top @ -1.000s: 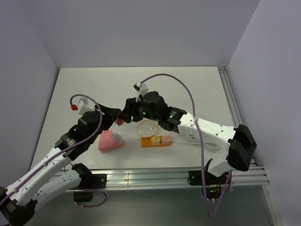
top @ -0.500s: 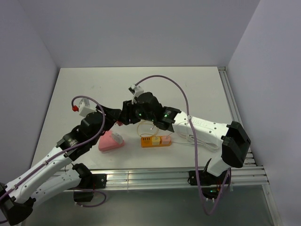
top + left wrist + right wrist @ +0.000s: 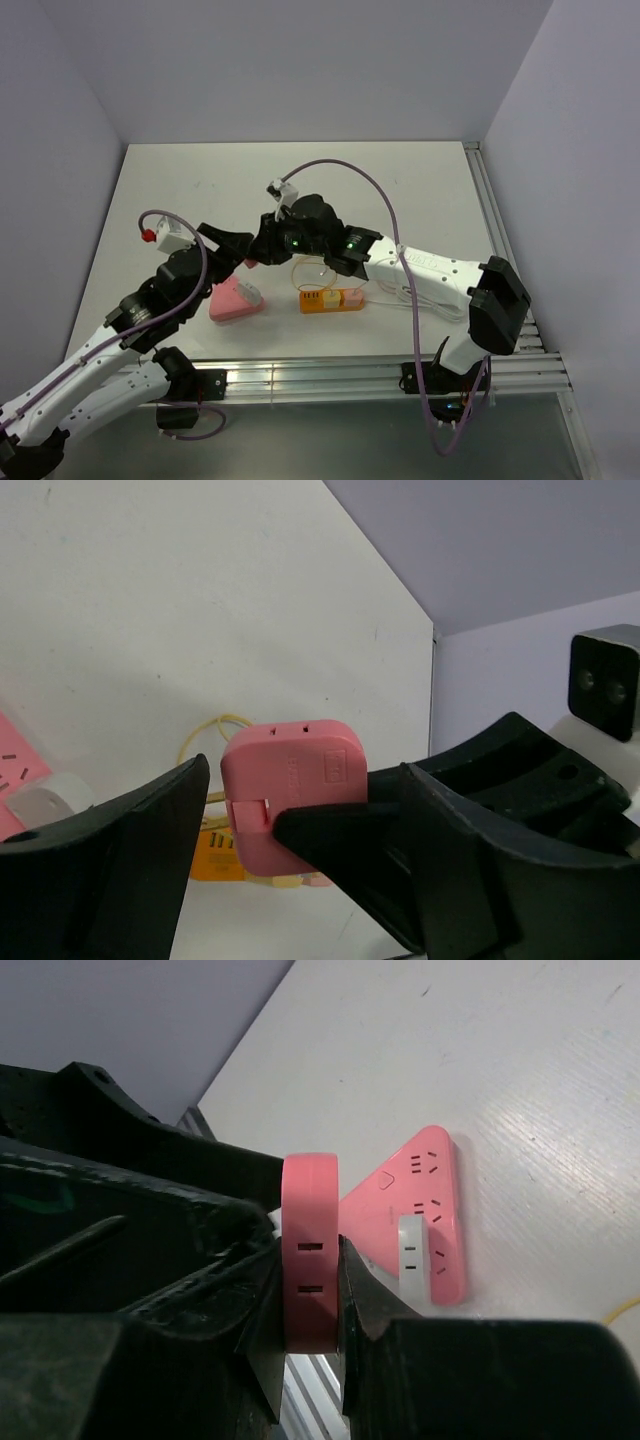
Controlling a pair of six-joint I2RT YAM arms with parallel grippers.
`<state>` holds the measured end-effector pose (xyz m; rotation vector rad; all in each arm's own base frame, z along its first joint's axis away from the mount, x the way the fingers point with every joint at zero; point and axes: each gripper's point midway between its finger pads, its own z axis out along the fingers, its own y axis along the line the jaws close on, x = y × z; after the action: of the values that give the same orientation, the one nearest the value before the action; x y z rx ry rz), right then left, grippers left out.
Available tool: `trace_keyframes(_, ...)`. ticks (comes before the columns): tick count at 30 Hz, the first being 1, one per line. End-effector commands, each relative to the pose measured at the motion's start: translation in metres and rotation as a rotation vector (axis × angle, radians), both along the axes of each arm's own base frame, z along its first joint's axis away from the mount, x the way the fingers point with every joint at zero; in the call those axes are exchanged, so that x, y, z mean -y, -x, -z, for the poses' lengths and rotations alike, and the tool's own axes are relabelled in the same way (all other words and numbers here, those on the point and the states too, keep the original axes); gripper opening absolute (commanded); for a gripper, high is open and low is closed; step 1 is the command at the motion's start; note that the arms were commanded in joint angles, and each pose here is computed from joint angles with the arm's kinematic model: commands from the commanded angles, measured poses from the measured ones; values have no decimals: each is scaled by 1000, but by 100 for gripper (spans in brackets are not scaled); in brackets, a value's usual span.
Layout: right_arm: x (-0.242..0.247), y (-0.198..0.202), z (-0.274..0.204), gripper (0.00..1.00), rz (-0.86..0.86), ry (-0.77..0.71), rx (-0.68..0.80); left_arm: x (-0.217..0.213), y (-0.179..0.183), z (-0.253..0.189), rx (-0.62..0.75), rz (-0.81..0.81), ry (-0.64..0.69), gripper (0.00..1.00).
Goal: Insert the plug
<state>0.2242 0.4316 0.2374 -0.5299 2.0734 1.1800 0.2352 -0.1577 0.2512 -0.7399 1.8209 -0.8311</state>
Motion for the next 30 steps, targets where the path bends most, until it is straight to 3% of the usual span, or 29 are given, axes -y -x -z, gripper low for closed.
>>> trace_keyframes(1,4,4,-32,0,-35,-112,64,-7,9,-11,30,13,-26,80)
trace_keyframes(6,16,27,-33,0,-180,-140,77,-16,22,-28,129,65,-41,72)
trace_keyframes(11,36,47,-47,0,-304,-163,109,0,44,-46,309,262,-56,62)
trace_keyframes(16,51,67,-68,0,-421,-232,106,17,65,-65,454,409,9,52)
trace_keyframes(20,57,75,-83,0,-468,-289,118,40,83,-72,529,567,49,49)
trace_keyframes(25,56,79,-81,0,-502,-299,103,49,90,-83,579,625,74,44)
trace_keyframes(29,58,85,-85,0,-529,-315,110,49,92,-86,592,629,78,24)
trace_keyframes(30,58,85,-85,0,-533,-316,112,49,92,-87,595,629,78,14)
